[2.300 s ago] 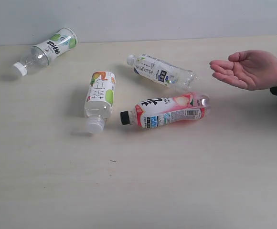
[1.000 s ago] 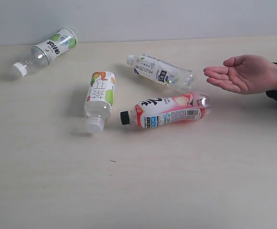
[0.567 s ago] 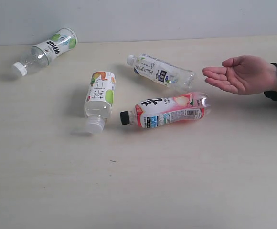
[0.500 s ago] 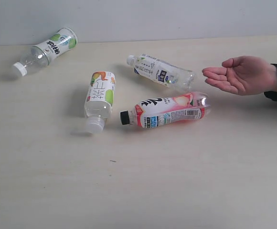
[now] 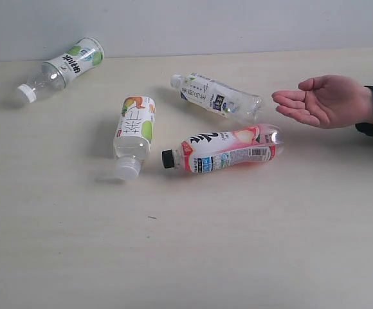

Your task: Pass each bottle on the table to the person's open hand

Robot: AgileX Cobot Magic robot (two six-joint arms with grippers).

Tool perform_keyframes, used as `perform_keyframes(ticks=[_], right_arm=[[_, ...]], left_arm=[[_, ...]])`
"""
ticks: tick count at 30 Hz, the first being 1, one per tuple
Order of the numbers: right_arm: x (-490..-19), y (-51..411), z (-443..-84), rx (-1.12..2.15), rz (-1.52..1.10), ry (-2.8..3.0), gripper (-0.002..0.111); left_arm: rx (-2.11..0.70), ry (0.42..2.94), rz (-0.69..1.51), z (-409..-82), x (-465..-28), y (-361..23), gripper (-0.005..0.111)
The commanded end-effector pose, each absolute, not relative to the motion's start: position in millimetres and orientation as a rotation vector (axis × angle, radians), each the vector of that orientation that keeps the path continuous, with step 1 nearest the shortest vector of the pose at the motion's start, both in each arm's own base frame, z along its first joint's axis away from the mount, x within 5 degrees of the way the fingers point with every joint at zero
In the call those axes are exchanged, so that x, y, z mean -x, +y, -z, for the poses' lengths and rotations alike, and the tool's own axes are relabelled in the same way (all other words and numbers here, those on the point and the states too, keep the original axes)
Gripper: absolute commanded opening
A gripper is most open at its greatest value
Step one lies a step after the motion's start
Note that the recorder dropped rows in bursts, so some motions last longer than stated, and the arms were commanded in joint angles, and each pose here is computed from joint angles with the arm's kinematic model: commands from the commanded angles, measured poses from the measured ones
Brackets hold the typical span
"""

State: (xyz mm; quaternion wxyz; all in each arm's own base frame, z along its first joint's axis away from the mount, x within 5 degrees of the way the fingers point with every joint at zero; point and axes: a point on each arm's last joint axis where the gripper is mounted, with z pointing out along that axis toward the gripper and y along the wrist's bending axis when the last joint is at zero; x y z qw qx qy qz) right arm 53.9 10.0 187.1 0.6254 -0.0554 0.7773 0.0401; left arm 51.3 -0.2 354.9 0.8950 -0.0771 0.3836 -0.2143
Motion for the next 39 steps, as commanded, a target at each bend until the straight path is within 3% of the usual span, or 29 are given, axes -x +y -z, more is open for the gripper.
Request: perform_keyframes(ticks=[1,7,11,13,16,19,20,22,29,34,39], right_arm=[[-54,9,-186,0.127,-0.08,1.78,0.0],[-54,9,-186,0.127,-0.08,1.78,0.0],[-54,9,-186,0.127,-0.08,1.78,0.0],[-54,9,-186,0.127,-0.08,1.78,0.0],[-54,9,-186,0.127,-0.08,1.78,0.0],[-54,9,-186,0.127,-0.08,1.78,0.0],[-54,9,-186,0.127,-0.08,1.78,0.0],[-54,9,-186,0.127,-0.08,1.78,0.0],[-54,9,-186,0.127,-0.08,1.78,0.0],[-54,9,-186,0.127,-0.08,1.78,0.0],[-54,9,-186,0.127,-0.08,1.78,0.0]], left_arm=[[0.204,1.154,0.363,-377,-126,-9,0.0],[0.045,1.788,0.259,-356,-264,-40,0.0],[-0.234,2.54,0.172,-300,-359,-62,0.0],[-0.337,2.721,0.124,-278,-393,-66,0.0],[-0.392,2.795,0.014,-272,-427,-65,0.006],[-0.449,2.792,-0.13,-266,-458,-60,0.043],[-0.454,2.776,-0.164,-264,-469,-57,0.066],[-0.444,2.745,-0.171,-260,-485,-52,0.087],[-0.54,2.68,-0.226,-229,-526,-32,0.085],[-0.712,2.683,-0.181,-202,-534,-32,0.085],[-0.718,2.652,-0.163,-195,-539,-34,0.085]])
